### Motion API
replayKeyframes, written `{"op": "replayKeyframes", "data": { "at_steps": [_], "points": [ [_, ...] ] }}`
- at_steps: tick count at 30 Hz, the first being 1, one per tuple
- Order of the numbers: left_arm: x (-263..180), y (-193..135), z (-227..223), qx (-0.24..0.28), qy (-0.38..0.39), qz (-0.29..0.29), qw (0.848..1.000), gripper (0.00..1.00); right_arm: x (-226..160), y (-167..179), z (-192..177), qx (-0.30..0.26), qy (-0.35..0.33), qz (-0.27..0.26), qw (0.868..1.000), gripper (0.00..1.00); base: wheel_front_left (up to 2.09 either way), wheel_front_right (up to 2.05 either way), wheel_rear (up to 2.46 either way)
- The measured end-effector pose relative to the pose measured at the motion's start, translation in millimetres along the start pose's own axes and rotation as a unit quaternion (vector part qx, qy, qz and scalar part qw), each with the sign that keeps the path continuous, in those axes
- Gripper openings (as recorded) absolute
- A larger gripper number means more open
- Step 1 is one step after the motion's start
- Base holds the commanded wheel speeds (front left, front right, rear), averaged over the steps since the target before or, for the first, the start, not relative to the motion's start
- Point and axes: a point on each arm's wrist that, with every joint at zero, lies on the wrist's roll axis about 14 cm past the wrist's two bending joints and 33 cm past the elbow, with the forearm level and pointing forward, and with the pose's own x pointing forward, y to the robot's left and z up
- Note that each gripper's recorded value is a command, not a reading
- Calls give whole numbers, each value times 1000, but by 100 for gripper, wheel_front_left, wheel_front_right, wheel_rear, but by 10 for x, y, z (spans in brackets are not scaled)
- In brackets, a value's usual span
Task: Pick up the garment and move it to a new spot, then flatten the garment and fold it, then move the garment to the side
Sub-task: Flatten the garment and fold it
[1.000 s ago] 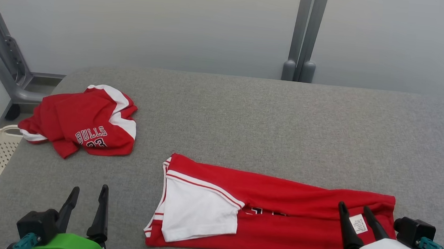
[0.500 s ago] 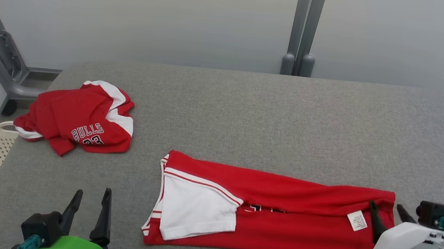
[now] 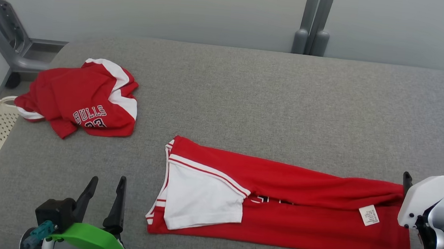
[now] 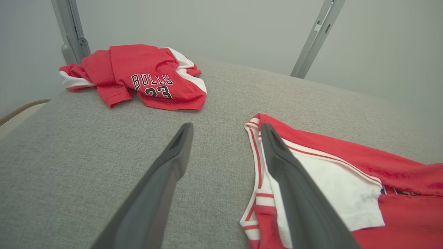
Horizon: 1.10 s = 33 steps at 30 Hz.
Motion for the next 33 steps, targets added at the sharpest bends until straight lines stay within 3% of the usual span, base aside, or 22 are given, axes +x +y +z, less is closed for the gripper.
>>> {"op": "replayKeyframes", "data": {
  "at_steps": [8,18,22,27,33],
  "points": [
    [60,21,-131,-8,19,5,1000,100,218,92,-387,-19,78,3,997,100,0,0,0],
    [53,33,-175,-7,26,5,1000,100,113,28,-739,-14,125,0,992,100,0,0,0],
    [53,20,-166,-7,24,2,1000,100,96,75,-634,13,103,13,995,100,0,0,0],
    [55,-5,-156,-6,23,-2,1000,100,86,22,-294,6,52,3,999,100,0,0,0],
    [61,-8,-190,-8,28,-4,1000,100,157,-7,-298,-7,67,-8,998,100,0,0,0]
  ]
}}
